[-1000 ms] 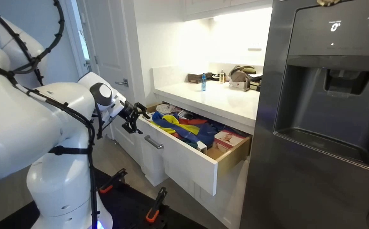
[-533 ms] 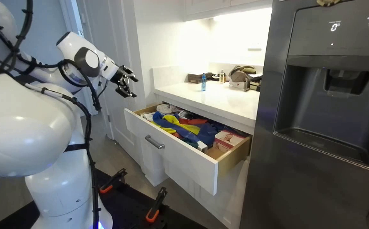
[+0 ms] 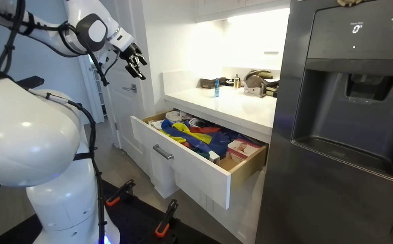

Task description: Open the drawer

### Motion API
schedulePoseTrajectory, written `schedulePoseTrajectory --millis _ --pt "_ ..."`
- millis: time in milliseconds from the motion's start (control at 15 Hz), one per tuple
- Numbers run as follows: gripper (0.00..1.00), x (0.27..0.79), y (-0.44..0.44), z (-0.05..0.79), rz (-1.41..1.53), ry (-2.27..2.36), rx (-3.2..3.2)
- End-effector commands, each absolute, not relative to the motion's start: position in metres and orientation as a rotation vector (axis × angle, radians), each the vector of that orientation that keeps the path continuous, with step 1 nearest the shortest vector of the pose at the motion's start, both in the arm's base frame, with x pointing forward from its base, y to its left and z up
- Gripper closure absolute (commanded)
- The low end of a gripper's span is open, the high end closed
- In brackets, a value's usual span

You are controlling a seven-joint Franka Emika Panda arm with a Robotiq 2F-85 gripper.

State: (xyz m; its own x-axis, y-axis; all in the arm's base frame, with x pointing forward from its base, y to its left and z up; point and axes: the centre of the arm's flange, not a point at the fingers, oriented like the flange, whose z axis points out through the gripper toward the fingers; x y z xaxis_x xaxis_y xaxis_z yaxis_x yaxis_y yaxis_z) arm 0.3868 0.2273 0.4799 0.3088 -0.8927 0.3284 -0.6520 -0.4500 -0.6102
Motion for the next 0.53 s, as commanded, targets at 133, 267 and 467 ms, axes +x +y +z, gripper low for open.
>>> schedulePoseTrajectory --millis 133,267,467 --pt "0.0 0.384 0.218 0.5 -0.827 1.379 -2.262" --pt "0.0 0.382 0.219 0.501 -0.833 1.376 -2.267" --pt "0.0 0.382 0.22 0.501 -0.834 1.374 -2.27"
